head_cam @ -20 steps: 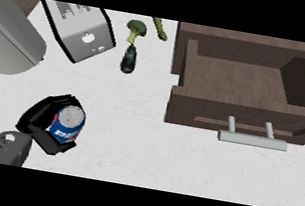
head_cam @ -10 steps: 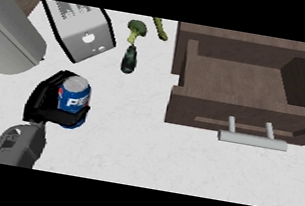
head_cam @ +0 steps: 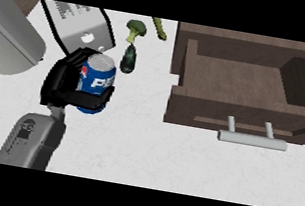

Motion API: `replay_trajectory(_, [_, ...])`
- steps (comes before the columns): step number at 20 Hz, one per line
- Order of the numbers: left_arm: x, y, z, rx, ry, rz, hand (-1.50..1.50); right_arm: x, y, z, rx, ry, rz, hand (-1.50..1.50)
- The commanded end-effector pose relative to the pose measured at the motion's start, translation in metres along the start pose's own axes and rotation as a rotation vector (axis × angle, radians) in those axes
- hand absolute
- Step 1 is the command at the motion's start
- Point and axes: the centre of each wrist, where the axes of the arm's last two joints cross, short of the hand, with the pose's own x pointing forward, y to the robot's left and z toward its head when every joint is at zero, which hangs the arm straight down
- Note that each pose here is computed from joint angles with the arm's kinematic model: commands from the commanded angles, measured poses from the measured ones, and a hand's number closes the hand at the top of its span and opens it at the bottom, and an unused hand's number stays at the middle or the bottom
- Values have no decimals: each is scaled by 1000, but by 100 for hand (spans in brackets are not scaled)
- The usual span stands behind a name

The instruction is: Pick up the can, place it into the drawer and close the drawer

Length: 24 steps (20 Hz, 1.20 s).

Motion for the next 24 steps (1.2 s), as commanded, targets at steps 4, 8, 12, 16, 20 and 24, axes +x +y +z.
replay_trajectory(4, [75,-53,-26,-51,-15,-2,150,6,9,8,3,-7,-2,-150])
replay_trajectory(8, [100,-88,-44,-80,-22,-23,150,10,-14,-16,-14,-13,-8,-150])
replay_trajectory(12, [128,-115,-59,-121,-57,-40,150,-8,1,-3,-2,-17,-12,-150])
replay_trajectory(16, [161,-139,-82,-110,-94,-60,150,23,-10,12,-10,-14,1,-150])
replay_trajectory(20, [178,-179,-95,-109,-93,-77,150,-5,-11,1,8,-18,-2,-150])
replay_trajectory(24, [191,-191,-101,-110,-84,-60,150,3,4,-8,1,-15,17,-150])
